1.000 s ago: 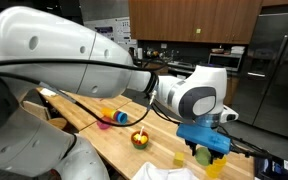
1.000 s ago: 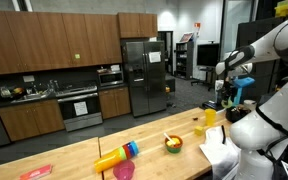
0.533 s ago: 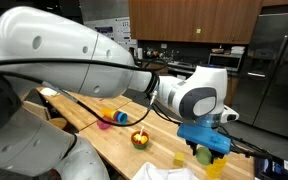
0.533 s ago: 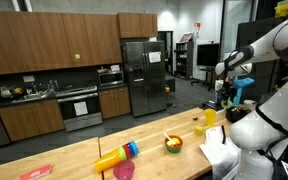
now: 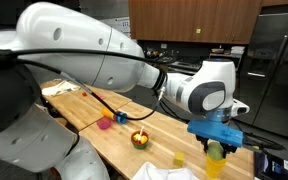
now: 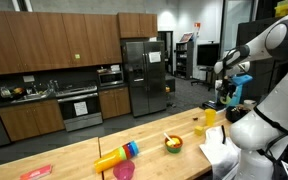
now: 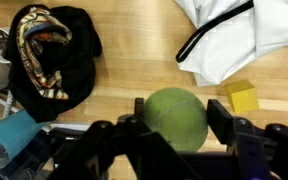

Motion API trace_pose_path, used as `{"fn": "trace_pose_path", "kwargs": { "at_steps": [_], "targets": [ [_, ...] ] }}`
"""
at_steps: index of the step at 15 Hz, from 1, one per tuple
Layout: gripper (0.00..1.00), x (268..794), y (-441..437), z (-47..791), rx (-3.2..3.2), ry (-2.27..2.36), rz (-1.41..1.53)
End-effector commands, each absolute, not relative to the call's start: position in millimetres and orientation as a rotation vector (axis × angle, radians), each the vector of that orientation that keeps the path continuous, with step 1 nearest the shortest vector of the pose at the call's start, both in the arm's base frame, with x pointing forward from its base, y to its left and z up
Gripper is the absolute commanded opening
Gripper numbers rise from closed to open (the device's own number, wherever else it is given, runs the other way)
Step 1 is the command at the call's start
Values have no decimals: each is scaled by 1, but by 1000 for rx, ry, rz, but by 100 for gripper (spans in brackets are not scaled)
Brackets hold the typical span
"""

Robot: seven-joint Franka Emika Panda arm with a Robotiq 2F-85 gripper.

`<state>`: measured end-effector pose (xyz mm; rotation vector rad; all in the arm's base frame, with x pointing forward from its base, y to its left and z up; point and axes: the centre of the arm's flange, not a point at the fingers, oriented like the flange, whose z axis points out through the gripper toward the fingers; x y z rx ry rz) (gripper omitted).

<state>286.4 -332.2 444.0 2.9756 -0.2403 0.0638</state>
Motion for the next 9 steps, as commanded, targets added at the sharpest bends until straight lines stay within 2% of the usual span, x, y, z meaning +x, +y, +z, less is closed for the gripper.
{"fn": "trace_pose_path", "kwargs": {
  "at_steps": [1, 9],
  "targets": [
    [38, 306, -353, 457, 2998, -190, 57],
    [38, 352, -376, 462, 3015, -169, 37]
  ]
}}
